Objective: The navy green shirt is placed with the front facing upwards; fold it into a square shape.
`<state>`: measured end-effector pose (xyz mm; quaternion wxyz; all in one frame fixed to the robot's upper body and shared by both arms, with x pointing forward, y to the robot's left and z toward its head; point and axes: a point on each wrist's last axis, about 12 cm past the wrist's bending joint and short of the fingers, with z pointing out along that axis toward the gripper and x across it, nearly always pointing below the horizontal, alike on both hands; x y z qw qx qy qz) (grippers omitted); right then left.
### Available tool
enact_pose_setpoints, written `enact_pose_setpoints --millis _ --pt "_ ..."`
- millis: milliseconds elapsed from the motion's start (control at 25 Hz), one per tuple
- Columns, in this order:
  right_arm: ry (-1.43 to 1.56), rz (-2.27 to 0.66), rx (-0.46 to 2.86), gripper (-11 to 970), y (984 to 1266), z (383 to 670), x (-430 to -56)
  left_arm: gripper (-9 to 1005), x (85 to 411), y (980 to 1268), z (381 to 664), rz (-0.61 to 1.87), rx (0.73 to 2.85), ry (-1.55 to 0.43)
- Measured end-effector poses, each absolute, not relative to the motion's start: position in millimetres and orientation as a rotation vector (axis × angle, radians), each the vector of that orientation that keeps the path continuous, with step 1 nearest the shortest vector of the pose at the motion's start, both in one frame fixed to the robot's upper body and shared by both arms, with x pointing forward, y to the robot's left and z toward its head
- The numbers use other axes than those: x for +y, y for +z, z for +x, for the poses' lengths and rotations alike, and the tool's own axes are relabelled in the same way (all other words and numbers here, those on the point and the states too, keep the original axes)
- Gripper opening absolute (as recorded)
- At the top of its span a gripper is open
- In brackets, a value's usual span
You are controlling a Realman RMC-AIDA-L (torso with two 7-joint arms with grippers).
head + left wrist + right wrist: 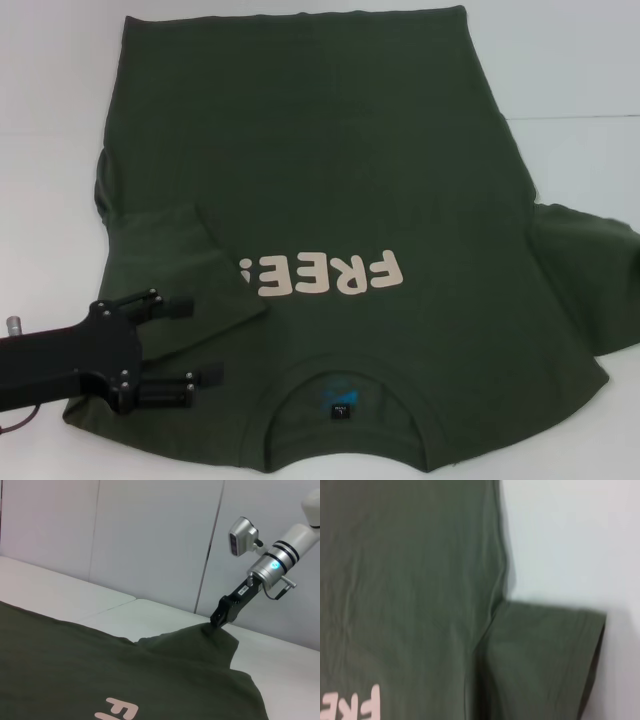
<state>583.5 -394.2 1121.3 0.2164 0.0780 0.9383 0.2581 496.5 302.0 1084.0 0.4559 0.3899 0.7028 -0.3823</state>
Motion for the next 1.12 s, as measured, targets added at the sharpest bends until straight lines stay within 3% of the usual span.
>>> enact_pose_setpoints --millis 840,1120 --pt "0.765 0.194 2.425 35 1166 599 -397 948 304 1083 498 0.947 1.750 -0.932" --pt "0.808 0.136 2.422 35 1170 609 -379 949 303 1083 498 0.948 1.750 -0.931"
